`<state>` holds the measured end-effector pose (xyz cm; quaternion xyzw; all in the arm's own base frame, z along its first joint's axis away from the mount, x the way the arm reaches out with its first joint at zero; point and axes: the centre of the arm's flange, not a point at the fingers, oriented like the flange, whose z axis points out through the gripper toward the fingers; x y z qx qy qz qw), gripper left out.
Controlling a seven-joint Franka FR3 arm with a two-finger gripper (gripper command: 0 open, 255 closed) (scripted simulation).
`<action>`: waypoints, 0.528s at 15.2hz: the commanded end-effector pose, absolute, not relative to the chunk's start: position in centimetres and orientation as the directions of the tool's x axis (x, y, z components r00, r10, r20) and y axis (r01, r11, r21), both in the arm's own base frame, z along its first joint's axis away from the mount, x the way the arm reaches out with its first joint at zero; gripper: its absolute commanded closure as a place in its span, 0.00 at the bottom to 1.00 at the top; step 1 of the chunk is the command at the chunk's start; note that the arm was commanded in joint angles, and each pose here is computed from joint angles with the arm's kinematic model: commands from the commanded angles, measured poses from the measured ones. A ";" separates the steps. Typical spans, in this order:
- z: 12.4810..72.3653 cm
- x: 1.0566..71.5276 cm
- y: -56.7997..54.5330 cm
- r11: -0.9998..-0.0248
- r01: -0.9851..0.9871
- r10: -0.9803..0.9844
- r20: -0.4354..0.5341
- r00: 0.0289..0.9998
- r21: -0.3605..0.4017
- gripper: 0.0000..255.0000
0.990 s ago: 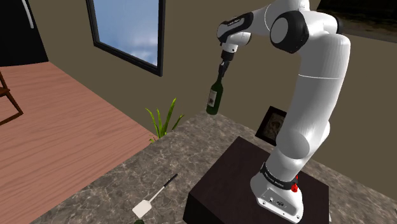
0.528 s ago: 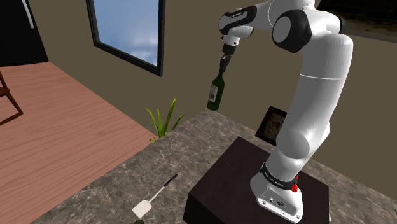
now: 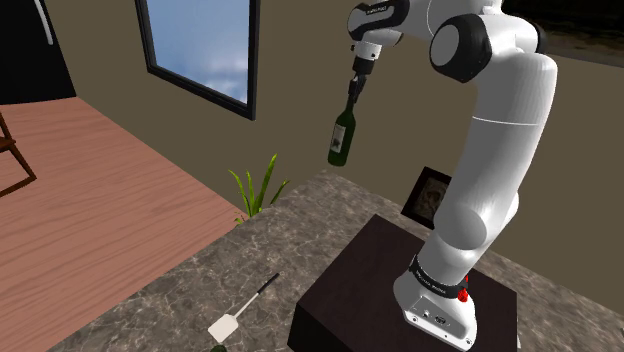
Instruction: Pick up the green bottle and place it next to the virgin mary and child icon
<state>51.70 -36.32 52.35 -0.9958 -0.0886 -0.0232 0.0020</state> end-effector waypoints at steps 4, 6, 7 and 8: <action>55.0 51.8 -36.4 -0.984 0.177 0.176 0.047 0.983 0.000 1.00; 56.0 51.8 -36.4 -0.984 0.177 0.176 0.047 0.983 0.000 1.00; 56.6 51.8 -36.4 -0.984 0.177 0.176 0.047 0.983 0.000 1.00; 57.1 51.8 -36.4 -0.984 0.177 0.176 0.047 0.983 0.000 1.00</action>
